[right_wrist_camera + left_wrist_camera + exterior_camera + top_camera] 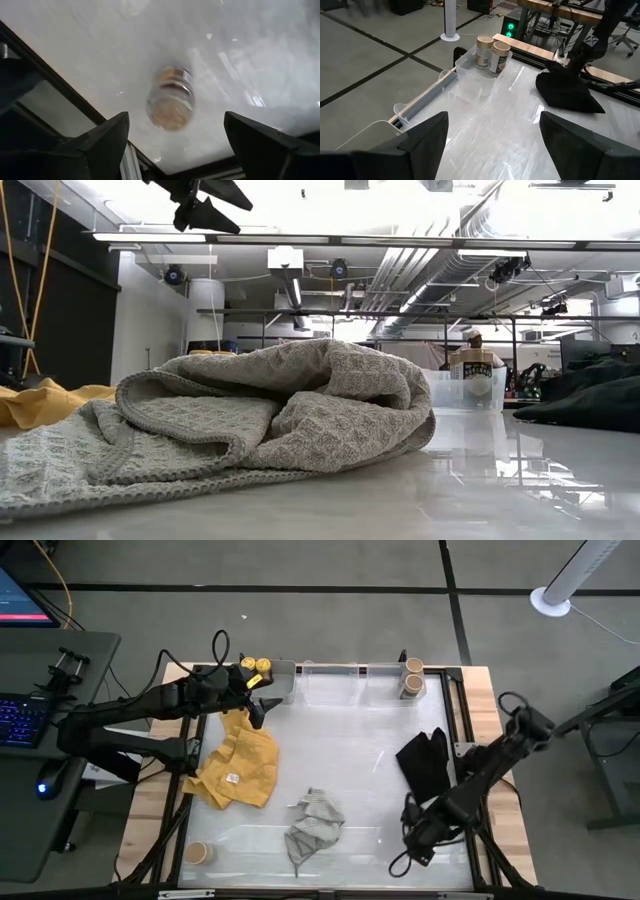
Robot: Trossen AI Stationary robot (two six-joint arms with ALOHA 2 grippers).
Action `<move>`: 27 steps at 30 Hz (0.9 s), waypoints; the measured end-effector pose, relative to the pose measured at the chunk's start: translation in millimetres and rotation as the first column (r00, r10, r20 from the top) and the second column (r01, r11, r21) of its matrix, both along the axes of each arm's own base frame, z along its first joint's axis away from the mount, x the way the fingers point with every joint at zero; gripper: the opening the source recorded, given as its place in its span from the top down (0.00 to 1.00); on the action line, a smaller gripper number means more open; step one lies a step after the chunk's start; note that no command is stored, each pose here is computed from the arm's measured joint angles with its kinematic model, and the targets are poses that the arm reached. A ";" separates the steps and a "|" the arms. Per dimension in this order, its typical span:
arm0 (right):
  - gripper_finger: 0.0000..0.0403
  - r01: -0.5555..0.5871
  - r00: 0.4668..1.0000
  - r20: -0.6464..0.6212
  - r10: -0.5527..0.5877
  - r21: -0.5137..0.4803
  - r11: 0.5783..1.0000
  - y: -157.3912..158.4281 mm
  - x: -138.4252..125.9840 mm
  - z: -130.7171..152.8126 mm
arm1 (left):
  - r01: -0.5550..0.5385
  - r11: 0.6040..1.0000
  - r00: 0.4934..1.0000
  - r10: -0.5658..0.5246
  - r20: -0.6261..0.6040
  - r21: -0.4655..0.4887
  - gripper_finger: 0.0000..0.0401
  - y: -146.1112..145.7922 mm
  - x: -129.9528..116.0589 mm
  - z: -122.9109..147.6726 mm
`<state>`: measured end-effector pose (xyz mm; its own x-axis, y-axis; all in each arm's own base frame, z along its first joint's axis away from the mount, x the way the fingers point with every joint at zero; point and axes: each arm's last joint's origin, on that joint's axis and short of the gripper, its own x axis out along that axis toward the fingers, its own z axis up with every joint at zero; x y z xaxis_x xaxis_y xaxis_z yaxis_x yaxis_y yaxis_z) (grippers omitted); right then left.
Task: Sort spices by type
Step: Put the bottom transparent bottle into the left transparent bin
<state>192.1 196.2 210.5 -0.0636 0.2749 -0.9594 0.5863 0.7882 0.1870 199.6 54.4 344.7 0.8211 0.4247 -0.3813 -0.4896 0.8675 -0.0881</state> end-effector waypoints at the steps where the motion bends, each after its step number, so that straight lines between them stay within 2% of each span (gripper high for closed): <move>1: 0.20 -0.005 1.000 -0.004 0.005 -0.004 1.000 3.7 3.0 -2.6 | 0.000 1.000 1.000 0.000 0.000 0.000 0.25 0.0 0.0 0.0; 5: 0.20 -0.033 0.999 -0.018 0.033 0.007 0.999 18.3 10.8 -13.2 | 0.000 1.000 1.000 0.000 0.000 0.000 0.25 0.0 0.0 -0.1; 10: 0.20 -0.049 0.991 -0.127 0.044 -0.034 0.998 25.3 10.6 -36.2 | 0.000 1.000 1.000 0.000 0.000 0.000 0.25 0.0 0.0 0.0; 18: 0.22 -0.046 0.986 -0.165 0.031 -0.088 0.995 27.2 14.5 -54.5 | 0.000 1.000 1.000 0.000 0.000 0.000 0.25 0.0 0.0 0.0; 21: 0.30 -0.047 0.986 -0.165 0.031 -0.089 0.995 27.2 14.5 -54.8 | 0.000 1.000 1.000 0.000 0.000 0.000 0.25 0.0 0.0 -0.1; 25: 0.53 -0.078 0.982 -0.175 0.065 -0.070 0.994 24.4 11.6 -44.5 | 0.000 1.000 1.000 0.000 0.000 -0.001 0.25 0.0 0.0 -0.1; 27: 0.55 -0.133 0.978 -0.171 0.121 -0.060 0.989 19.0 10.5 -29.6 | 0.000 1.000 1.000 0.000 -0.001 -0.001 0.25 0.0 0.1 -0.2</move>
